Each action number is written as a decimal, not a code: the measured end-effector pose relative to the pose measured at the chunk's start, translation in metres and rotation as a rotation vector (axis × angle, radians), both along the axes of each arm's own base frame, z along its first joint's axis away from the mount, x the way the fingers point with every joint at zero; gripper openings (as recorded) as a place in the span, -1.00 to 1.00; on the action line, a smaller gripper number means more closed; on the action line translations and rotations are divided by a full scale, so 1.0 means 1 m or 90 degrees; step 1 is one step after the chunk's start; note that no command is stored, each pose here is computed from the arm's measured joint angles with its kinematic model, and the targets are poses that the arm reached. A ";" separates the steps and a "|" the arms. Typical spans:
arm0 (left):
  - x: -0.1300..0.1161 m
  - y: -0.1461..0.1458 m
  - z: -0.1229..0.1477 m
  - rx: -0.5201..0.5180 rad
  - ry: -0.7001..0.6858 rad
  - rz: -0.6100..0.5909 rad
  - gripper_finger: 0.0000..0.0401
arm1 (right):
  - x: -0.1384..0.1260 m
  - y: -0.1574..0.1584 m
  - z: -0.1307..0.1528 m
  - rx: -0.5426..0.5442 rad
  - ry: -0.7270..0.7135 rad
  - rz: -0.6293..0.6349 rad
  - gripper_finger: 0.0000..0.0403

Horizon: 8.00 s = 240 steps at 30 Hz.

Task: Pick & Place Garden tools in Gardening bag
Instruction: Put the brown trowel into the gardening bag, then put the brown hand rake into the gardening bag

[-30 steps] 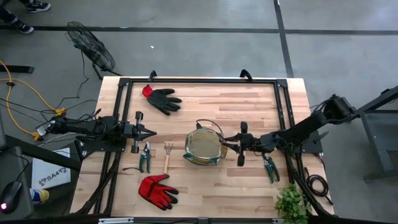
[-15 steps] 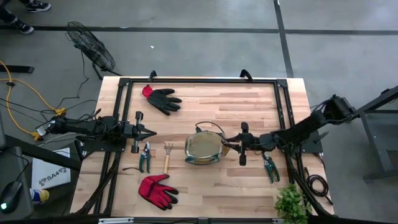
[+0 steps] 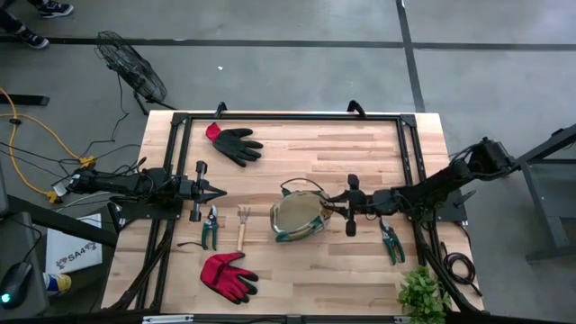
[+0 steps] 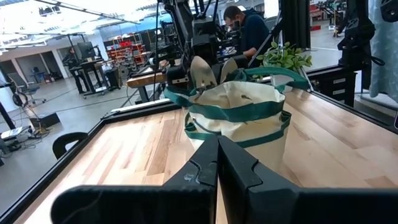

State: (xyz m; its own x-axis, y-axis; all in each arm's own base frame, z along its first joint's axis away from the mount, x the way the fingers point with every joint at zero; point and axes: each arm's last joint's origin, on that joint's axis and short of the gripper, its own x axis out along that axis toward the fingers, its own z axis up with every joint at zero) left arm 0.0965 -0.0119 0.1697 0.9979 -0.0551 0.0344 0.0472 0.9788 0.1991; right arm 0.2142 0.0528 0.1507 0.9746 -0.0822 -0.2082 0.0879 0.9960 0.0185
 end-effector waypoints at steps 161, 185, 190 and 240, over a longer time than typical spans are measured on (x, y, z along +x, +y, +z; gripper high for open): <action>0.000 0.000 0.000 0.000 0.000 0.002 -1.00 | -0.101 -0.014 0.011 0.141 -0.087 0.117 -0.32; 0.000 0.000 0.000 0.000 0.000 0.000 -1.00 | -0.113 -0.030 0.016 0.076 -0.139 0.020 -0.32; 0.000 0.000 0.000 0.000 0.000 -0.001 -1.00 | -0.118 -0.032 0.019 0.083 -0.164 0.007 -0.32; 0.000 0.001 0.000 -0.026 -0.002 0.015 -1.00 | -0.119 -0.032 0.020 0.086 -0.174 0.007 -0.32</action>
